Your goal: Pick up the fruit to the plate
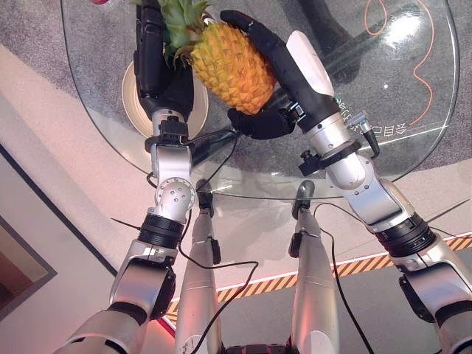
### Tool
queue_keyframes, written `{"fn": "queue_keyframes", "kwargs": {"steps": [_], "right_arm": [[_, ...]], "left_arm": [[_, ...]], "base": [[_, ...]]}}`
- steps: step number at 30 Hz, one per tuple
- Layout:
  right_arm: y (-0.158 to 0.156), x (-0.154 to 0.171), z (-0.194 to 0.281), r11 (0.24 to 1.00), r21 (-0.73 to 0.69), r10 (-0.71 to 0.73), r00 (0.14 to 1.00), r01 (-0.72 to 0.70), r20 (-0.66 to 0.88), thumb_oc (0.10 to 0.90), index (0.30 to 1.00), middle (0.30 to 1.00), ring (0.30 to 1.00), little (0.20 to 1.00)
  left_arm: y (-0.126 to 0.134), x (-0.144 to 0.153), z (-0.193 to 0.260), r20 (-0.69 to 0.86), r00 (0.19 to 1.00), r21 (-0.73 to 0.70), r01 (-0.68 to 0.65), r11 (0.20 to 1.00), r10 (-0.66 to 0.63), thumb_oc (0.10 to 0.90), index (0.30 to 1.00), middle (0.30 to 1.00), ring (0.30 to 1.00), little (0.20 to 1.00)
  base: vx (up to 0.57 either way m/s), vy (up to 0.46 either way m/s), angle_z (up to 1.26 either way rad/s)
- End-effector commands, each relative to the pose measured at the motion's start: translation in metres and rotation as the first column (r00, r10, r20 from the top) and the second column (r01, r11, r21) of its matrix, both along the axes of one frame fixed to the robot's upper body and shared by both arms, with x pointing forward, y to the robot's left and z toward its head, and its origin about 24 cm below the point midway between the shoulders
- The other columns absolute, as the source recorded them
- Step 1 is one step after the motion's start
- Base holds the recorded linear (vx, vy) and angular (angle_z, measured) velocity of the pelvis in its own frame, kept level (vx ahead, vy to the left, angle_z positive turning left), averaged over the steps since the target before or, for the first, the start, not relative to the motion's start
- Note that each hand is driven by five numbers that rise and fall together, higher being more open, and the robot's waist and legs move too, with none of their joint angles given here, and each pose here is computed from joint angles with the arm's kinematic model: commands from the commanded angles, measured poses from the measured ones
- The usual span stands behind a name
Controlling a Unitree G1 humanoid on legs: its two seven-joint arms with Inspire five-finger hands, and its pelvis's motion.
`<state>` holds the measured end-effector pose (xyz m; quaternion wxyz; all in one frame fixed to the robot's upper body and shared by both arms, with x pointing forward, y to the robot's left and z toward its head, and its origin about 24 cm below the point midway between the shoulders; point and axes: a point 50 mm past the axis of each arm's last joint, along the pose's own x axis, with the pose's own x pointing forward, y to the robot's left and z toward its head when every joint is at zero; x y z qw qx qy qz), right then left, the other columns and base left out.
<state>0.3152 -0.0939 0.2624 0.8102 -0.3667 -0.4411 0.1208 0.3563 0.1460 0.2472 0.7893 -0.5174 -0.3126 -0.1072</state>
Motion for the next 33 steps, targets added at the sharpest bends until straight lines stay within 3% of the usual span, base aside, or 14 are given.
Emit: {"fn": "queue_keyframes", "kwargs": {"steps": [1,19,33], "right_arm": [[0.004,-0.031,0.055,0.985,0.137,0.066,0.957,-0.108,0.282,0.8,0.9,0.9,0.9,0.9],[-0.005,-0.031,0.058,0.976,0.205,0.002,0.946,-0.072,0.324,0.8,0.9,0.9,0.9,0.9],[-0.007,-0.03,0.057,0.973,0.22,-0.011,0.947,-0.064,0.322,0.8,0.9,0.9,0.9,0.9]], "left_arm": [[-0.008,-0.031,0.063,0.334,0.941,0.008,-0.057,0.998,0.051,0.1,0.3,0.3,0.3,0.2],[0.009,-0.039,0.065,0.312,0.92,-0.091,-0.221,0.971,0.238,0.1,0.3,0.3,0.3,0.2],[0.021,-0.044,0.066,0.288,0.907,-0.221,-0.249,0.943,0.307,0.1,0.3,0.3,0.3,0.2]], "base": [[0.0,0.0,0.0],[0.0,0.0,0.0],[0.0,0.0,0.0]]}}
